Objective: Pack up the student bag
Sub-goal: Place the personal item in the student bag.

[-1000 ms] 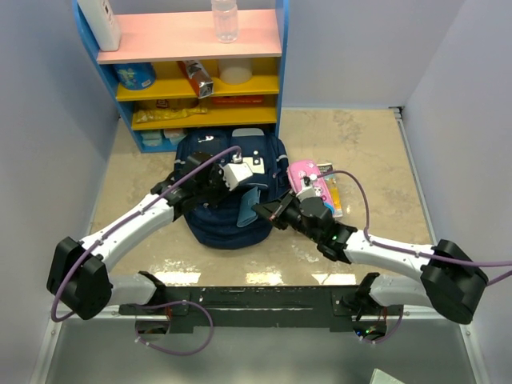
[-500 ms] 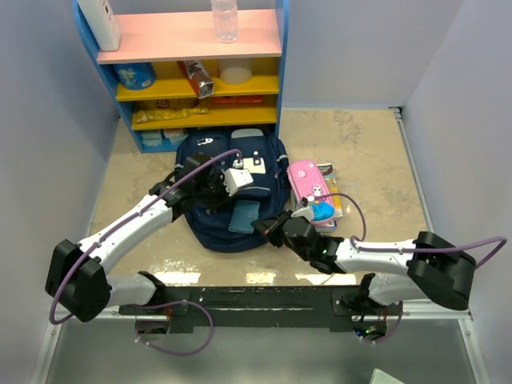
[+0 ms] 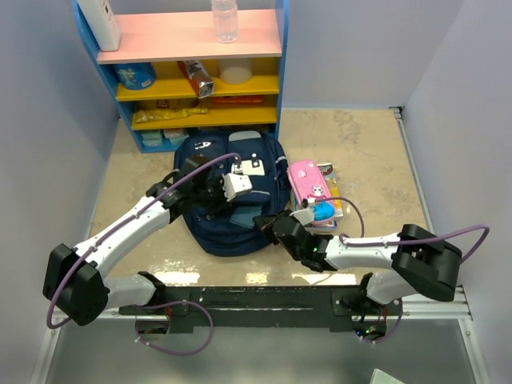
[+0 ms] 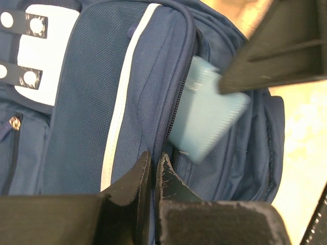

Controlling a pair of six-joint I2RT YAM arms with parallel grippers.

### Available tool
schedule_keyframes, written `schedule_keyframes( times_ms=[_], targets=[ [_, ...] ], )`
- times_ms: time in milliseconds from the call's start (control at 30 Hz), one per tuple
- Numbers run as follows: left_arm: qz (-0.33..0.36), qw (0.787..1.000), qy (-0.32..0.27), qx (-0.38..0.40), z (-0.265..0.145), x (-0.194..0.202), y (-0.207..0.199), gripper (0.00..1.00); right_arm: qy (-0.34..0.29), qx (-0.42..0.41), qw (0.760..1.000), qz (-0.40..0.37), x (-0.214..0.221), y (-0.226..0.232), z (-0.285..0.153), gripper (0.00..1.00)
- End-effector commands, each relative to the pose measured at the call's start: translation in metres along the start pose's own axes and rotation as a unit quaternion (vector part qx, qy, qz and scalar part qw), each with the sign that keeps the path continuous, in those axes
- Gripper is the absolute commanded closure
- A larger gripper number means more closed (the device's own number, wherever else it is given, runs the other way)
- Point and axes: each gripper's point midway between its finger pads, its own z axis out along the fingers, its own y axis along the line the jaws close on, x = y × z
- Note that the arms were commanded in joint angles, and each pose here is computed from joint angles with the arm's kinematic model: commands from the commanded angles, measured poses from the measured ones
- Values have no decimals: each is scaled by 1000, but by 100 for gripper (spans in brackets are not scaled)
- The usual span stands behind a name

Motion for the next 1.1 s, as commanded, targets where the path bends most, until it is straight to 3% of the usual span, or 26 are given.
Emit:
schedule_keyframes(
  times_ms=[0,200,367,400,433,533,567,600,800,933,1033,1067],
  targets=[
    [39,996,-81,23,-24,-48,-9,100,-77,-52,996,-3,-26,64,13,100],
    [32,995,-81,40,-28,-50,-15,100,-87,-85,992,-35,-6,96,50,100],
    [34,996,-81,34,-32,-48,-16,100,-54,-99,991,-67,23,88,72,98],
    [34,995,-82,34,-32,-48,-17,100,-36,-128,989,-60,31,98,70,89],
    [34,995,-84,35,-32,-48,-17,100,-24,-142,988,-64,37,100,68,68],
    [32,995,-83,36,-29,-46,-18,100,0,-165,982,-93,41,100,55,30],
    [31,996,-80,36,-28,-44,-18,100,-1,-174,979,-109,36,99,41,9],
    [31,996,-79,36,-27,-43,-18,100,-4,-190,976,-109,32,105,31,1],
    [31,996,-75,27,-28,-45,-12,99,-12,-192,970,-146,4,91,-14,2],
    [22,997,-66,26,-36,-48,-10,94,-5,-212,960,-180,-1,103,-37,11],
    [18,996,-54,68,-37,-44,-24,73,8,-214,952,-216,5,101,-46,19],
    [14,993,-58,105,-46,-49,-34,32,22,-211,947,-242,12,99,-50,27]
  ],
)
